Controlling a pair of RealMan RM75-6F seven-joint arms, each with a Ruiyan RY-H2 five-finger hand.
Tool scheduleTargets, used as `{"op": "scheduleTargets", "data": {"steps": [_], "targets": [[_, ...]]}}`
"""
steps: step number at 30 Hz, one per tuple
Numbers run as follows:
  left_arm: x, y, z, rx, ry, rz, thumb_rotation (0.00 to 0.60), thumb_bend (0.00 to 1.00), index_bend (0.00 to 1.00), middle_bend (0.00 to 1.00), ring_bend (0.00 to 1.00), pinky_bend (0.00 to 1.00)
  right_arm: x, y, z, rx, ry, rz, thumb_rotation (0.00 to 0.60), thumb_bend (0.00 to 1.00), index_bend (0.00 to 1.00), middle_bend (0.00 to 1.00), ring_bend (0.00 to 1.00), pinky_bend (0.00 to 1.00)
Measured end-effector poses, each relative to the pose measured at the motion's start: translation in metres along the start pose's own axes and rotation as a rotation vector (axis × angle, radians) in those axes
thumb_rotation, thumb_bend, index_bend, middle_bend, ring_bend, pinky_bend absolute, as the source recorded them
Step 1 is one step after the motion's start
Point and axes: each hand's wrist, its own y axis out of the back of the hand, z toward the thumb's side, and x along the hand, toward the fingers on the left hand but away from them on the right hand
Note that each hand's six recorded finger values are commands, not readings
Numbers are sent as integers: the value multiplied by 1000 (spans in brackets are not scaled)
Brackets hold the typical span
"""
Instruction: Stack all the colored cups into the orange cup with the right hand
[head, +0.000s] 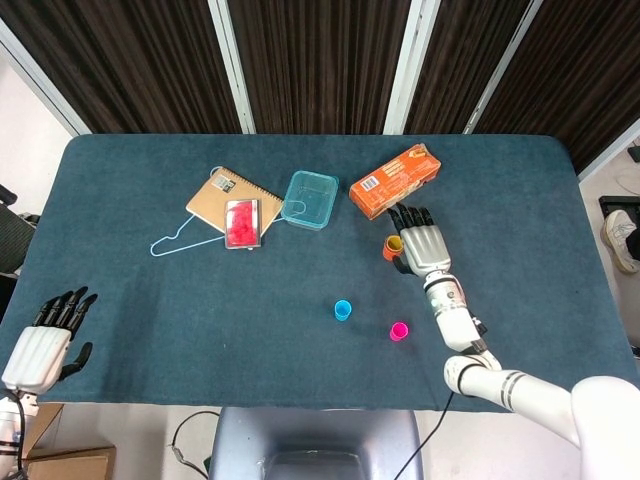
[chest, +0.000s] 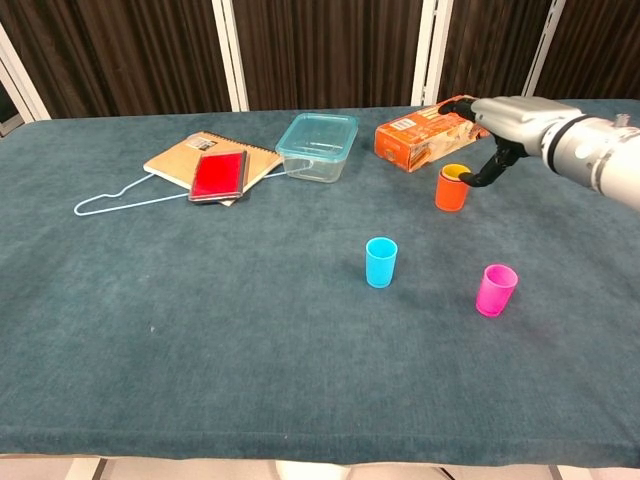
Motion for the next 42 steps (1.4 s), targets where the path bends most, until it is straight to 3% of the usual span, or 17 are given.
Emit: {"op": "scheduleTargets", "data": {"steps": [3, 8, 11, 14, 20, 24, 31, 36, 42], "targets": [[0, -1, 1, 0, -3, 0, 600, 433, 0, 0, 0, 109, 12, 5, 5, -9, 42, -6, 600, 479, 61, 0, 0, 0], [0, -2, 4, 2, -10, -4, 600, 434, 0, 0, 0, 110, 48, 5, 33, 0, 200, 18, 600, 480, 144, 0, 0, 0], [0, -3, 5, 2, -13, -6, 600, 433, 0, 0, 0, 110, 73, -7, 51, 37, 300, 60, 600, 480, 196, 0, 0, 0], [-1, -1, 4, -1, -13, -1, 600, 434, 0, 0, 0, 109, 87, -23, 61, 64, 347, 102, 600, 480, 222, 0, 0, 0], [-4, 1, 0, -11, -7, 7, 600, 434, 0, 0, 0, 110, 86, -42, 84, 46, 377, 133, 600, 479, 279, 0, 0, 0], [-5, 2, -1, -13, -6, 9, 600, 434, 0, 0, 0, 110, 79, -50, 94, 37, 377, 137, 600, 480, 394, 0, 0, 0], [-7, 3, -3, -17, -4, 9, 600, 434, 0, 0, 0, 110, 68, -56, 101, 25, 349, 137, 600, 515, 503, 0, 0, 1], [-8, 2, -3, -16, -5, 8, 600, 432, 0, 0, 0, 110, 64, -52, 100, 13, 327, 111, 600, 538, 573, 29, 0, 40], [-9, 2, -3, -13, -6, 8, 600, 433, 0, 0, 0, 110, 53, -26, 91, -49, 275, 9, 600, 542, 585, 52, 0, 47]]}}
